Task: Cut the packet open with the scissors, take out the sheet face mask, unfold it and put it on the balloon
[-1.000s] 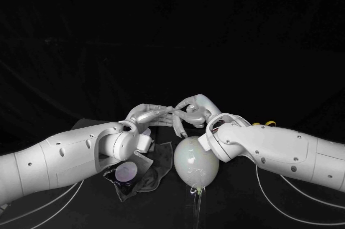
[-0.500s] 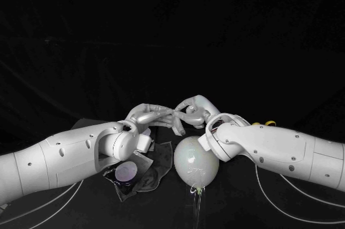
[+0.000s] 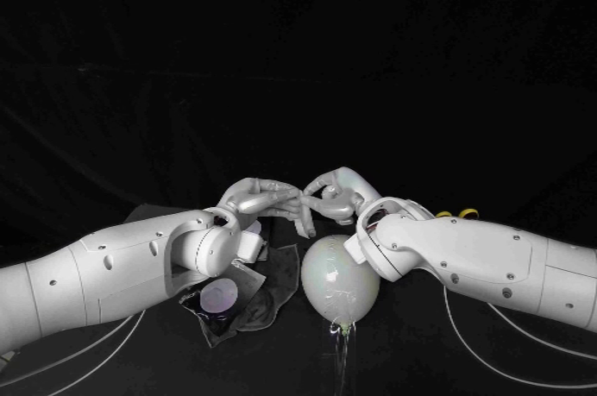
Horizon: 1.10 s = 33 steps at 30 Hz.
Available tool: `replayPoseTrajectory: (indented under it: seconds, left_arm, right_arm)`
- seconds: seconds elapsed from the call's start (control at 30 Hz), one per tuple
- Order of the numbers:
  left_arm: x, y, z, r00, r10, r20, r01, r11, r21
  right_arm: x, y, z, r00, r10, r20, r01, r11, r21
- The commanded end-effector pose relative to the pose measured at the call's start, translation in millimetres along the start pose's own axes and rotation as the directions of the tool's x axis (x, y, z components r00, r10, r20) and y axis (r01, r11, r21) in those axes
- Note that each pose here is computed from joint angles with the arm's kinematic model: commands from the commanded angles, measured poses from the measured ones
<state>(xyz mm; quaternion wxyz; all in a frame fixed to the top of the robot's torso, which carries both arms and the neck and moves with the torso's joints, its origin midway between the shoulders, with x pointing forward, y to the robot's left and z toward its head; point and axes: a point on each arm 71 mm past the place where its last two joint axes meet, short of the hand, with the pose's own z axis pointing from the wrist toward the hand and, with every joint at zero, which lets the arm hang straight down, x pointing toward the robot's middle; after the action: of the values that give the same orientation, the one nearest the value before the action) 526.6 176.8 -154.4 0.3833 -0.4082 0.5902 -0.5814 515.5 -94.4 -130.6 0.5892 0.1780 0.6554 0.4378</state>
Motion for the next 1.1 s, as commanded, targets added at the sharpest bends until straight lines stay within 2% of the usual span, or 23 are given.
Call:
replayPoseTrajectory:
  seconds: [0.03, 0.47, 1.1]
  left_arm:
    - [2.0, -3.2, 0.4, 1.000, 0.009, -0.006, -0.009, 1.000, 0.025]
    - [2.7, -3.0, -0.4, 0.999, 0.045, -0.004, -0.045, 0.999, 0.020]
    - [-1.8, -3.4, -1.5, 0.998, 0.057, 0.026, -0.058, 0.998, 0.022]
  right_arm:
    - [1.3, 3.0, -1.4, 1.000, 0.004, -0.001, -0.004, 0.999, -0.034]
    - [-5.2, 3.5, -3.8, 0.997, 0.036, 0.062, -0.032, 0.997, -0.063]
    - [-11.8, -3.2, -4.2, 0.997, 0.031, 0.070, -0.028, 0.999, -0.044]
